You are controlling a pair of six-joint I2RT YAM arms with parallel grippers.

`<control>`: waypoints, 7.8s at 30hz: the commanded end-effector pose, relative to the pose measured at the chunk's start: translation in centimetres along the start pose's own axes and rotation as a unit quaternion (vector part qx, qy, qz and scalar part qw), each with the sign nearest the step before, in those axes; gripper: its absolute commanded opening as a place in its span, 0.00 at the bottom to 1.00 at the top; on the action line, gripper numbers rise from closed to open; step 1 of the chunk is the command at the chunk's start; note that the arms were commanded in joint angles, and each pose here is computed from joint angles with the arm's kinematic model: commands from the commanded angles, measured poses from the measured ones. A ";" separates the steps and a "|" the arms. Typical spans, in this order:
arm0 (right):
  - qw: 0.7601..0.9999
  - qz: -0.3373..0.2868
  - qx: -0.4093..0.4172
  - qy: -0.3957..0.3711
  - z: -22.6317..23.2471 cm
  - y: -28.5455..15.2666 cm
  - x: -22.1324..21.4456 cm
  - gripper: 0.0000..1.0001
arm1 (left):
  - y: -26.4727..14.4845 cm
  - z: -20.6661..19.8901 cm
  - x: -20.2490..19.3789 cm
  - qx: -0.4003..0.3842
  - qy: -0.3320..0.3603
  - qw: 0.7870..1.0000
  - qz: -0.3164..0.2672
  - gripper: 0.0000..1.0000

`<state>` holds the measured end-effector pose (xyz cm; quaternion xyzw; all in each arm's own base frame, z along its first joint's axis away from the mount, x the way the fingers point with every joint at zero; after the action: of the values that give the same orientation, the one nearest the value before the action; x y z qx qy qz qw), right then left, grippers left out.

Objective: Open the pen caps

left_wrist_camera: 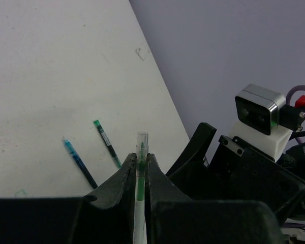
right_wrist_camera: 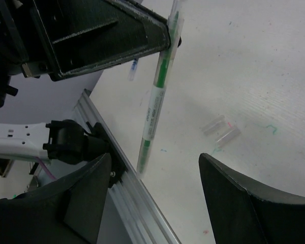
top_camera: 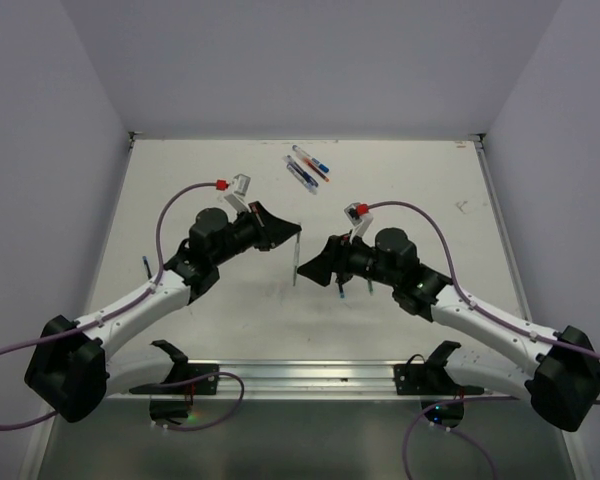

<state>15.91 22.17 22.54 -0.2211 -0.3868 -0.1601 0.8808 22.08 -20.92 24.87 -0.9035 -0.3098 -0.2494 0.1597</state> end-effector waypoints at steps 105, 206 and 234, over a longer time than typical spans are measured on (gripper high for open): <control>0.875 0.206 -0.428 0.090 -14.3 -5.3 4.3 0.00 | -7.4 10.7 -4.8 0.282 0.174 0.944 -0.002 0.03; 0.977 0.175 -0.099 -0.070 -2.2 -4.0 -0.1 0.48 | -19.6 24.7 7.7 0.681 0.007 0.722 -0.122 0.69; 0.976 0.158 -0.126 -0.084 -2.2 -4.4 0.6 0.48 | -17.7 30.5 8.7 0.633 -0.005 0.774 0.013 0.14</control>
<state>15.57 17.27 22.05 -0.4052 -0.3775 -0.0330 0.8320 28.67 10.58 8.45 -0.5767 -0.4289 -0.0097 0.6952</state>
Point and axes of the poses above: each gripper's point midway between its finger pads, its own y axis out along the fingers, its own z axis along the line the jaws close on, x = y × z, the point moved 9 cm from there along -y, back along the fingers, and after that the axes turned 5 degrees about -y, right-handed, at the moved point
